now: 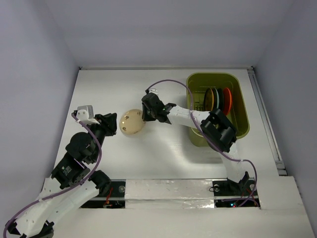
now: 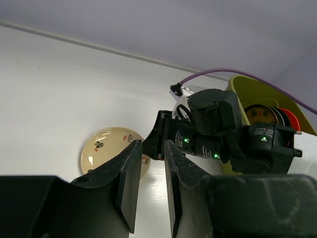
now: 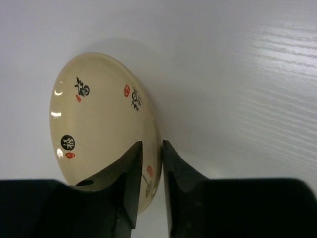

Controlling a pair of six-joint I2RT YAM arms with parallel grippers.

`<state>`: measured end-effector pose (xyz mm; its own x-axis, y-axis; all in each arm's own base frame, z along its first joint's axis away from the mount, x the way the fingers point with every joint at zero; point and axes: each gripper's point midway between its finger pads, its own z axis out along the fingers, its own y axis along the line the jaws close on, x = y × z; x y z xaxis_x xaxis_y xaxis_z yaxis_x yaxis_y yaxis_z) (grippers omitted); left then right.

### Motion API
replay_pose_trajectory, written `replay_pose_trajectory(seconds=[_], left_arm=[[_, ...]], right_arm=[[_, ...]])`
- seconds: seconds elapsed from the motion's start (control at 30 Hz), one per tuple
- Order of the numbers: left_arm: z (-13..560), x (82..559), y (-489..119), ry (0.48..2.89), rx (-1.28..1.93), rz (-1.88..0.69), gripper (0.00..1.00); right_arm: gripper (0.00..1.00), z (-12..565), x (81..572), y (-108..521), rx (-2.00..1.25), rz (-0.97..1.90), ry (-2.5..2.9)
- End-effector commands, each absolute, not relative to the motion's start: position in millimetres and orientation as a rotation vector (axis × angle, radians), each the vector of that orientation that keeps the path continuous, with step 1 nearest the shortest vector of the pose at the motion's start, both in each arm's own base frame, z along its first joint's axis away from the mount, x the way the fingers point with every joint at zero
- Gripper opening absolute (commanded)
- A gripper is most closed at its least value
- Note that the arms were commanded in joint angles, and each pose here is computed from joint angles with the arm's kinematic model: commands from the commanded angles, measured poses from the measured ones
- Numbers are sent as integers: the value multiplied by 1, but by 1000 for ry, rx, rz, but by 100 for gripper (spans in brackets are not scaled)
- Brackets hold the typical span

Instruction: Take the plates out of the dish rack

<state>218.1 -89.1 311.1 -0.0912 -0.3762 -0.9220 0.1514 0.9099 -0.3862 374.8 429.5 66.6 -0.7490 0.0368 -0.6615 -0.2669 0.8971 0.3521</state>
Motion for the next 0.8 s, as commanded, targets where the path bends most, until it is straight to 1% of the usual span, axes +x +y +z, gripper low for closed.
replay_pose_trajectory(seconds=[0.0,0.03,0.1,0.17,0.3,0.4,0.53,0.57,0.6,0.63,0.67,0.7,0.73,0.77], left_arm=[[316,221,-92,1581,-183,-462,22],[316,221,-92,1580,-182,-463,23],[317,221,-92,1579,-181,-465,23],[317,220,-92,1578,-181,-465,24],[318,220,-92,1575,-182,-467,25],[318,219,-91,1572,-182,-467,25],[319,220,-91,1570,-185,-466,25],[318,220,-91,1572,-183,-464,25],[318,220,-90,1572,-185,-464,25],[318,220,-90,1572,-184,-463,25],[318,220,-90,1573,-184,-462,25],[319,219,-90,1570,-185,-464,25],[319,219,-90,1569,-184,-466,25],[319,219,-90,1569,-183,-467,22]], right_arm=[[32,64,377,429,-130,548,2335],[37,62,376,427,-129,540,2337],[42,59,375,423,-123,526,2344],[52,57,373,418,-123,501,2351],[54,64,369,415,-139,480,2343],[55,90,367,414,-160,469,2305],[56,158,365,405,-154,490,2191],[55,192,363,398,-136,515,2135],[54,203,361,390,-129,507,2113],[47,216,361,377,-120,465,2081],[39,230,360,366,-108,442,2054],[28,259,358,348,-75,443,2004],[13,262,359,329,-61,386,1994],[8,266,358,311,-46,350,1993]])
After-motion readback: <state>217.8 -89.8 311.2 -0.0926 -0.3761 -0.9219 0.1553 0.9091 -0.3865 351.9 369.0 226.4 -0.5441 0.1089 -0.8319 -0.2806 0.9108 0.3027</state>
